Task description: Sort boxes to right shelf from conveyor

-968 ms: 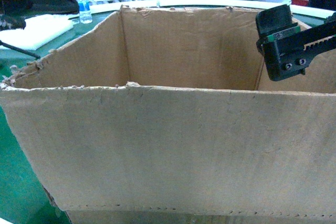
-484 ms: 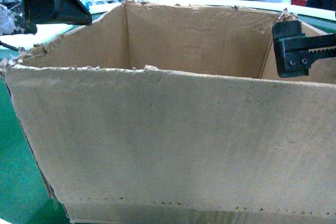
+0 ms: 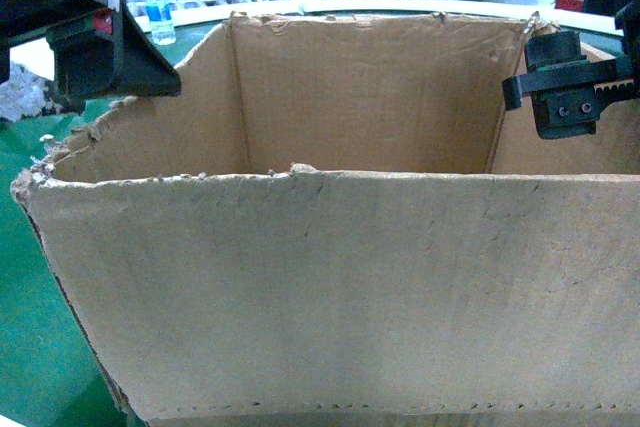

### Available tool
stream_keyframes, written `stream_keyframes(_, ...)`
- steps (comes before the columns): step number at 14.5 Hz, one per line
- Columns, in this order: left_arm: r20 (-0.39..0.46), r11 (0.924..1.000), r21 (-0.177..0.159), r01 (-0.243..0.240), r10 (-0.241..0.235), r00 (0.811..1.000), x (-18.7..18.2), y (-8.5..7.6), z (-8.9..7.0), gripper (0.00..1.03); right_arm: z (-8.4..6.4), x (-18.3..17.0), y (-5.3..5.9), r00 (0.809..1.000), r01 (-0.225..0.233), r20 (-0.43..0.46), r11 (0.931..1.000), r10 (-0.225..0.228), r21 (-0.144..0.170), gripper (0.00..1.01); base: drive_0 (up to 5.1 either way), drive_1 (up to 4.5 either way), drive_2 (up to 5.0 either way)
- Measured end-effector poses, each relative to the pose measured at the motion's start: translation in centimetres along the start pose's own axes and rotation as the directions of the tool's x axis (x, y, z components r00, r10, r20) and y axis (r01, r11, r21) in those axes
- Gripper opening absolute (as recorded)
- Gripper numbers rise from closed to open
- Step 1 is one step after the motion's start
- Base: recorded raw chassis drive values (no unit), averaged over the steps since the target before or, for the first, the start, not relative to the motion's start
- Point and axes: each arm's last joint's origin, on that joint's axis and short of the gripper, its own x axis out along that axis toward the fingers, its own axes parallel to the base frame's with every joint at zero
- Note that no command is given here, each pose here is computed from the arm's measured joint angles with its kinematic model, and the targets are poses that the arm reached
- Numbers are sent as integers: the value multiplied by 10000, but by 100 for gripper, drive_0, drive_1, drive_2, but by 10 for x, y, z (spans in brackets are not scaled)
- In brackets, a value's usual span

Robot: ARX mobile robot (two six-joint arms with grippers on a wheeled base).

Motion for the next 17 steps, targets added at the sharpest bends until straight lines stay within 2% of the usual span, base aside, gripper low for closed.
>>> stream_keyframes(1,-72,9998,-163,73,-74,9999,1,1,-2,71,0,0,3,9998,193,37,9998,-193,-85,48,0,0,0)
stream_keyframes(3,-47,9995,-261,154,-155,9999,0,2,-2,49,1,-1,6,9995,282,149,9995,-280,-136,24,0,0,0)
stream_keyframes(4,-73,9990,-341,302,-305,9995,0,1,-2,34,1,-1,8,9994,272,224,9995,-269,-145,10,0,0,0)
stream_keyframes(5,-95,9986,-410,346,-350,9993,0,1,-2,18,2,-2,9,9994,221,268,9997,-218,-115,4,0,0,0)
stream_keyframes(7,-110,9980,-604,189,-196,9997,-2,-2,-2,2,2,-2,9,9993,212,303,9997,-209,-100,4,0,0,0)
stream_keyframes(12,-13,9972,-734,134,-135,9999,-6,-8,-4,2,-2,-7,6,9977,90,675,10000,-92,27,4,0,0,0)
stream_keyframes(15,211,9991,-385,-194,202,9996,-9,-11,-1,2,3,-11,2,9946,-103,1037,9999,88,137,4,0,0,0)
stream_keyframes(17,706,10000,-87,-32,38,9975,-16,-20,15,2,15,-23,-9,9875,-41,1577,9992,-21,389,4,0,0,0)
